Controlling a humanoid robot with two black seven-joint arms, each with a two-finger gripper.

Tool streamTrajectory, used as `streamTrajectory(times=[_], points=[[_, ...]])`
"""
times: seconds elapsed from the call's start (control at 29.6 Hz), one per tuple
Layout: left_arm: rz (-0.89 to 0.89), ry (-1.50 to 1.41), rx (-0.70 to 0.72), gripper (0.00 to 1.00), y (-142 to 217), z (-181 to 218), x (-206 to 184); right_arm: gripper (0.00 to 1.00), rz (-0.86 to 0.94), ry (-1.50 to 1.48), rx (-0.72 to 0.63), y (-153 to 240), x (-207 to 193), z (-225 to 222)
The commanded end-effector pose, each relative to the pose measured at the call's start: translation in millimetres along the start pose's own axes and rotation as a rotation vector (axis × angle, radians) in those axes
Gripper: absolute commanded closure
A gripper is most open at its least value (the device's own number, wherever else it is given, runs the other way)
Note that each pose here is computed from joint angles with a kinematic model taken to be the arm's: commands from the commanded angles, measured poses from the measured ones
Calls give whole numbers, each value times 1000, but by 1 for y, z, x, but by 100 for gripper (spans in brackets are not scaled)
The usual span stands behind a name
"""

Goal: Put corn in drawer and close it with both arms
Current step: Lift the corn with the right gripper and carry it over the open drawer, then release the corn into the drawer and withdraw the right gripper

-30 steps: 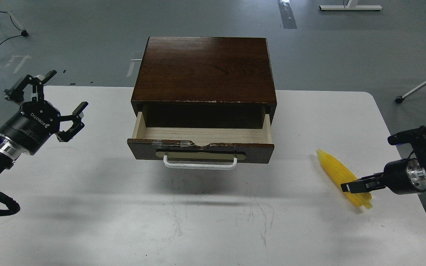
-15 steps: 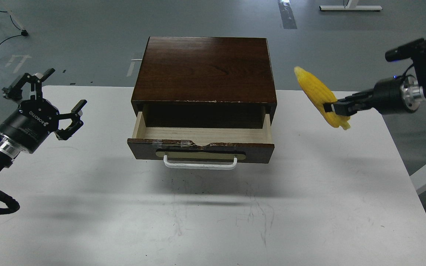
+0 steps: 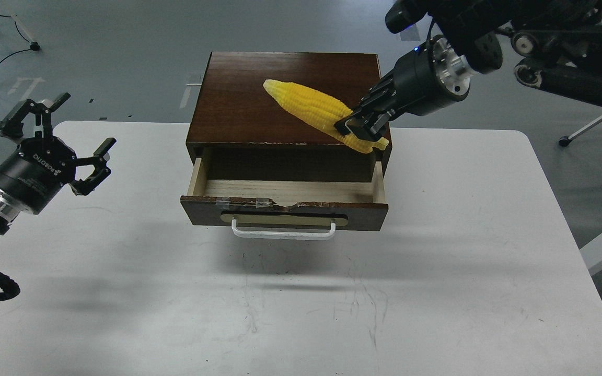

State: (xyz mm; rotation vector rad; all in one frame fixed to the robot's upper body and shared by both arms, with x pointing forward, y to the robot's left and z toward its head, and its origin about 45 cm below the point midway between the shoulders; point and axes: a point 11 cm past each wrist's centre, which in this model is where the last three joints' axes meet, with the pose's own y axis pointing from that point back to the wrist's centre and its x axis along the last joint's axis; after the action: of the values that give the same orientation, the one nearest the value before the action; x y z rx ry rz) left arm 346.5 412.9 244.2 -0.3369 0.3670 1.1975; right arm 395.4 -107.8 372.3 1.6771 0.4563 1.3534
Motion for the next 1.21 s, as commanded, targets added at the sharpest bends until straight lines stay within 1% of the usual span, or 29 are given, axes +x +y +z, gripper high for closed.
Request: streamTrajectory(times=[0.0, 0.07, 0.1, 0.24, 0.27, 0.3, 0.34, 0.37, 0.4, 0.44, 0.47, 0.54, 0.61, 0.81, 0.91, 0.94, 1.01, 1.08, 1.11, 1.18], points=[[2, -5, 0, 1, 1, 2, 1, 86, -33, 86, 16, -23, 3, -13], [2, -5, 0, 1, 1, 2, 1, 86, -35, 118, 13, -30, 4, -14], [2, -5, 0, 1, 1, 2, 1, 83, -35, 135, 6, -34, 3, -13], [2, -6, 0, 1, 1, 2, 1, 79, -42, 158, 9, -43, 1, -15], [2, -7, 0, 1, 1, 3, 1, 73, -44, 155, 9, -45, 0, -14], [4, -11, 0, 1, 2, 4, 2, 64, -45, 155, 11, -47, 0, -15], [5, -13, 0, 1, 2, 5, 2, 58, -47, 155, 11, -47, -1, -15], [5, -14, 0, 1, 2, 5, 2, 50, -45, 153, 12, -48, -1, -14], [6, -15, 0, 1, 2, 6, 3, 31, -42, 149, 14, -48, -1, -14], [7, -17, 0, 1, 3, 6, 3, 28, -38, 151, 13, -48, 0, -14], [7, -17, 0, 1, 3, 6, 3, 26, -38, 151, 14, -48, 0, -14], [7, -17, 0, 1, 3, 6, 3, 12, -32, 146, 14, -47, 0, -14], [7, -17, 0, 1, 3, 6, 3, 6, -23, 148, 15, -47, 1, -14], [7, -17, 0, 1, 3, 6, 3, 1, 69, 107, 18, -35, 16, -11], [7, -17, 0, 1, 3, 6, 3, 1, 210, 3, 14, 0, 42, -3], [7, -17, 0, 1, 3, 6, 3, 1, 210, 2, 14, 0, 42, -3], [7, -17, 0, 1, 3, 6, 3, 1, 315, -89, 12, 26, 52, 8], [8, -18, 0, 1, 3, 6, 3, 1, 374, -148, 13, 41, 53, 16], [6, -17, -1, 1, 2, 6, 3, 1, 432, -216, 7, 58, 50, 27], [7, -19, -2, 1, 2, 7, 3, 1, 493, -299, 3, 74, 42, 40]])
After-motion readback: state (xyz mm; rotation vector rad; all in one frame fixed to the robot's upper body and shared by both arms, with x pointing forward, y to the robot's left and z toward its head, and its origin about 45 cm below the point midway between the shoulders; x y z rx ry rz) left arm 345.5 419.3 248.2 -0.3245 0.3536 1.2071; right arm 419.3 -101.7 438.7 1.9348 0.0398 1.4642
